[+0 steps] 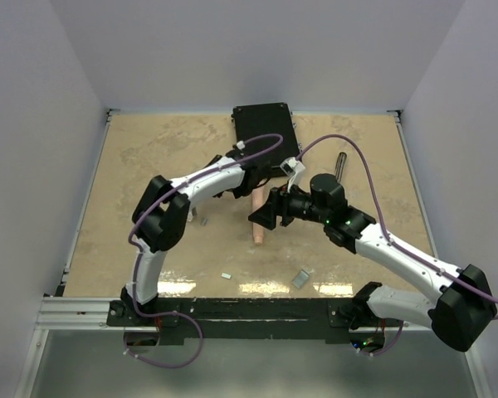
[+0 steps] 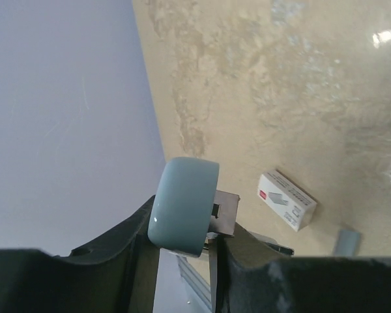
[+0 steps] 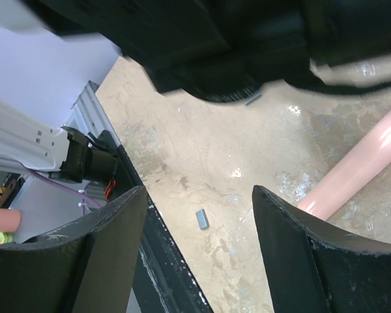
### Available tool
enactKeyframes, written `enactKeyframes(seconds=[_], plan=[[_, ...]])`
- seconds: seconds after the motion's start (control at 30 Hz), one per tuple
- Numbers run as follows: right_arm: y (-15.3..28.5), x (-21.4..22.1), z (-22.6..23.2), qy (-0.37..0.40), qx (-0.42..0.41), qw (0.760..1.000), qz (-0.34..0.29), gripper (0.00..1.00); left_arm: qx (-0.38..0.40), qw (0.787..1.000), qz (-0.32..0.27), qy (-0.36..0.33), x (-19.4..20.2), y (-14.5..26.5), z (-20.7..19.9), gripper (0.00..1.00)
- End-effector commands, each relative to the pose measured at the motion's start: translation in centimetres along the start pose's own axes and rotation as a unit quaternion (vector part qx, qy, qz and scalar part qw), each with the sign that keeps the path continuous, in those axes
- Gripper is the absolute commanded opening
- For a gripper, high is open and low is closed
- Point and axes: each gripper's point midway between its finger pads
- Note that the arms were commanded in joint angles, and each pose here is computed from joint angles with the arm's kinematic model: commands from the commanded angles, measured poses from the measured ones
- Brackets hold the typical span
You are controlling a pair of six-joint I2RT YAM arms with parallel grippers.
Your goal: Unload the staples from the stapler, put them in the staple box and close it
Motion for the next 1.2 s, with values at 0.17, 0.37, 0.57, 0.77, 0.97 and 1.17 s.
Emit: enactKeyframes(seconds=[0.17,0.37,0.57,0.77,0.97,1.17], plan=[[-0.1,-2.4,1.1,0.021,-0.008,0.999,-0.024,0.71,0.028,0.996,-0.016,0.080,1.5,1.4,4.3,0.00],[-1.1,-3.1,1.5,0.009,-0.018,0.999,-0.029,0.70,0.291,0.917,-0.156,0.225,-3.4,6.1,4.5,0.00],[-2.2,-3.5,1.4,-0.018,-0.016,0.999,-0.040,0.69,0.434,0.774,-0.298,0.352,-5.5,12.0,9.0,0.00],[-2.1,-4.8,3.4,-0.001,-0.020,0.997,-0.069,0.68,0.497,0.713,-0.340,0.358,-4.7,14.8,7.9,0.00],[-1.9,-7.7,3.5,0.047,0.019,0.994,-0.095,0.66,0.520,0.703,-0.343,0.343,-3.9,15.3,6.5,0.00],[-3.9,-7.2,2.9,0.067,0.044,0.994,-0.069,0.62,0.551,0.687,-0.327,0.342,-3.7,16.0,5.4,0.00]])
Point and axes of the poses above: each gripper's point midway between its finger pads, its own y axis back along the fingers, its own z axis along the line the jaws close on, x = y × z, and after that the axes turned 3 degrees about -y, right-handed
